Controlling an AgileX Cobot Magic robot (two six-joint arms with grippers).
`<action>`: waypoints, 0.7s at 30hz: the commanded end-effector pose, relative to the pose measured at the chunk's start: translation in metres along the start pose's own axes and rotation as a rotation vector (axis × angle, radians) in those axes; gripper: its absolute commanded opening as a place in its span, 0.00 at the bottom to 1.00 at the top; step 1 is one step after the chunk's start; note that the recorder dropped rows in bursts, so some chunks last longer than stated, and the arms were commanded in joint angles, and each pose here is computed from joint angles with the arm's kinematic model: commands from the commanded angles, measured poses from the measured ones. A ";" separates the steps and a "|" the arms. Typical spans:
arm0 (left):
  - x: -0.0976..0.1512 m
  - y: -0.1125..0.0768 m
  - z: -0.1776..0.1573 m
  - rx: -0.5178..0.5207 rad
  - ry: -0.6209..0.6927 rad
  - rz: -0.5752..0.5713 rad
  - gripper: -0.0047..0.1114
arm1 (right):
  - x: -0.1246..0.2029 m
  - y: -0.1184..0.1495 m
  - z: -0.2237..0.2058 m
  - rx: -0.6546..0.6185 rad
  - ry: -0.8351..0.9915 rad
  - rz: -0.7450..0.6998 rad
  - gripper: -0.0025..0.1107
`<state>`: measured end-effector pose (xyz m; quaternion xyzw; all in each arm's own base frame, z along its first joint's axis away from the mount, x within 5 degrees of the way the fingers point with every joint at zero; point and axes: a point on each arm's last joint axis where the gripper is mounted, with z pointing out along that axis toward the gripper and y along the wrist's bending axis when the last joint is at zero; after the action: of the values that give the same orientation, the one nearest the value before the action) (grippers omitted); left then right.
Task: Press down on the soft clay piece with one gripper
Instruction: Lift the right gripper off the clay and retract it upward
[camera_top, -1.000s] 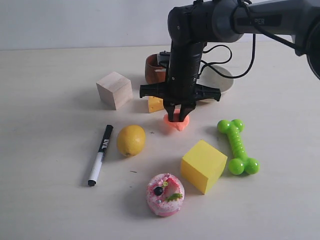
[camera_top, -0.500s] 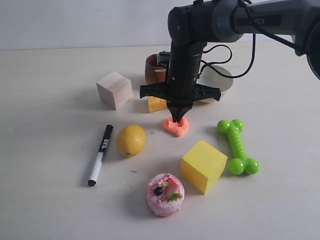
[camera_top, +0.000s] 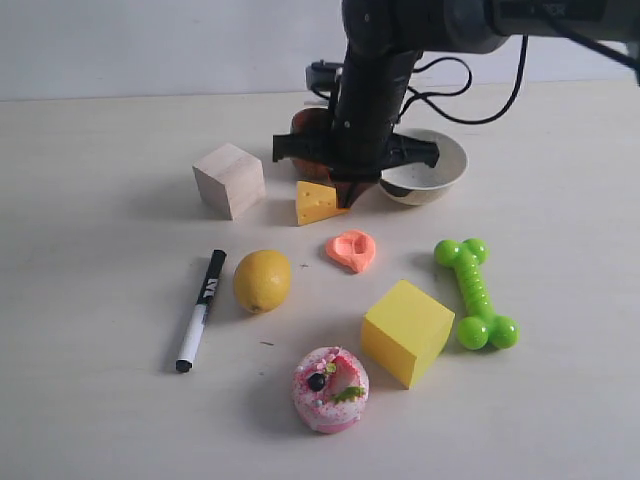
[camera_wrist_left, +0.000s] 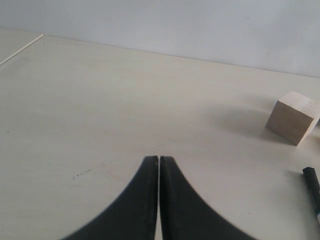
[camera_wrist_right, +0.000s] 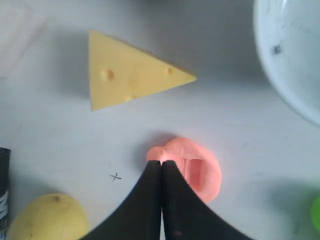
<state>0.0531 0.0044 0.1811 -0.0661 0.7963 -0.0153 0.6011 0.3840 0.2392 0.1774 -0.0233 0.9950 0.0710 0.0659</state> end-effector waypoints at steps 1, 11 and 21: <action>0.001 0.000 0.000 0.002 -0.006 -0.004 0.07 | -0.001 -0.001 -0.042 0.001 -0.104 -0.057 0.02; 0.001 0.000 0.000 0.002 -0.006 -0.004 0.07 | 0.010 -0.013 -0.102 0.070 -0.172 -0.086 0.02; 0.001 0.000 0.000 0.002 -0.006 -0.004 0.07 | 0.011 -0.026 -0.105 0.218 -0.162 -0.078 0.02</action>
<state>0.0531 0.0044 0.1811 -0.0661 0.7963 -0.0153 0.6011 0.3623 0.2003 0.2717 -0.0502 0.9881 -0.0288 0.1427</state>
